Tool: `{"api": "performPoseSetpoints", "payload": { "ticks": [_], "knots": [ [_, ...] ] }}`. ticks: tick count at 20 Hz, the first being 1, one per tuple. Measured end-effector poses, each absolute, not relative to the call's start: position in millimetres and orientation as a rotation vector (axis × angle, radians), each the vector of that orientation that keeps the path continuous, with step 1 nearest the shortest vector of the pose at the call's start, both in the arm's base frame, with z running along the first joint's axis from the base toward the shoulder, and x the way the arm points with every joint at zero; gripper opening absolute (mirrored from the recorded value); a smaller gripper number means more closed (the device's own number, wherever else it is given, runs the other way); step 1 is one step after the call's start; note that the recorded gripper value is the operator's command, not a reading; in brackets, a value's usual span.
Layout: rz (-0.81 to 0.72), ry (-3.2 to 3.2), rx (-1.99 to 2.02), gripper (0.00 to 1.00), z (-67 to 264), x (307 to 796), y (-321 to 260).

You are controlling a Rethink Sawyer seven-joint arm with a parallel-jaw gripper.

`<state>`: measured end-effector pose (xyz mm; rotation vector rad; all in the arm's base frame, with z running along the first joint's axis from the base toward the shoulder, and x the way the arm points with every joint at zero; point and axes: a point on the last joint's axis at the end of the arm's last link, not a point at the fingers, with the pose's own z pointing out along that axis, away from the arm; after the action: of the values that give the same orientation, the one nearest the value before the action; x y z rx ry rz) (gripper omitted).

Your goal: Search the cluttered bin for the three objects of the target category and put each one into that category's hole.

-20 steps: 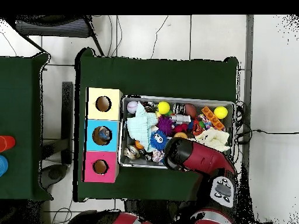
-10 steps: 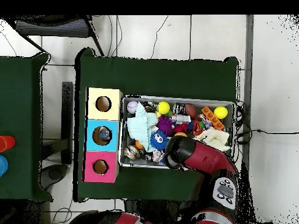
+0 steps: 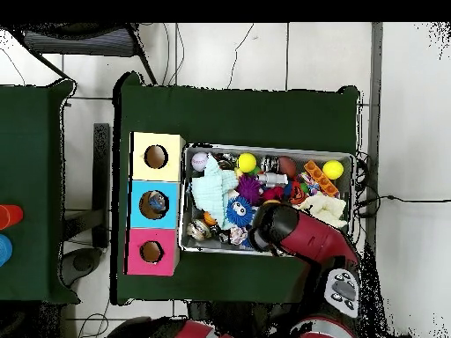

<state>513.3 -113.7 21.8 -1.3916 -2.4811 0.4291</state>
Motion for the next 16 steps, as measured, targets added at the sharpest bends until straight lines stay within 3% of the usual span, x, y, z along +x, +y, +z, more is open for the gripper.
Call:
{"api": "performPoseSetpoints", "payload": {
  "ticks": [16],
  "knots": [
    [0.393,-2.505,-1.46,1.0,24,529,-108]
  ]
}}
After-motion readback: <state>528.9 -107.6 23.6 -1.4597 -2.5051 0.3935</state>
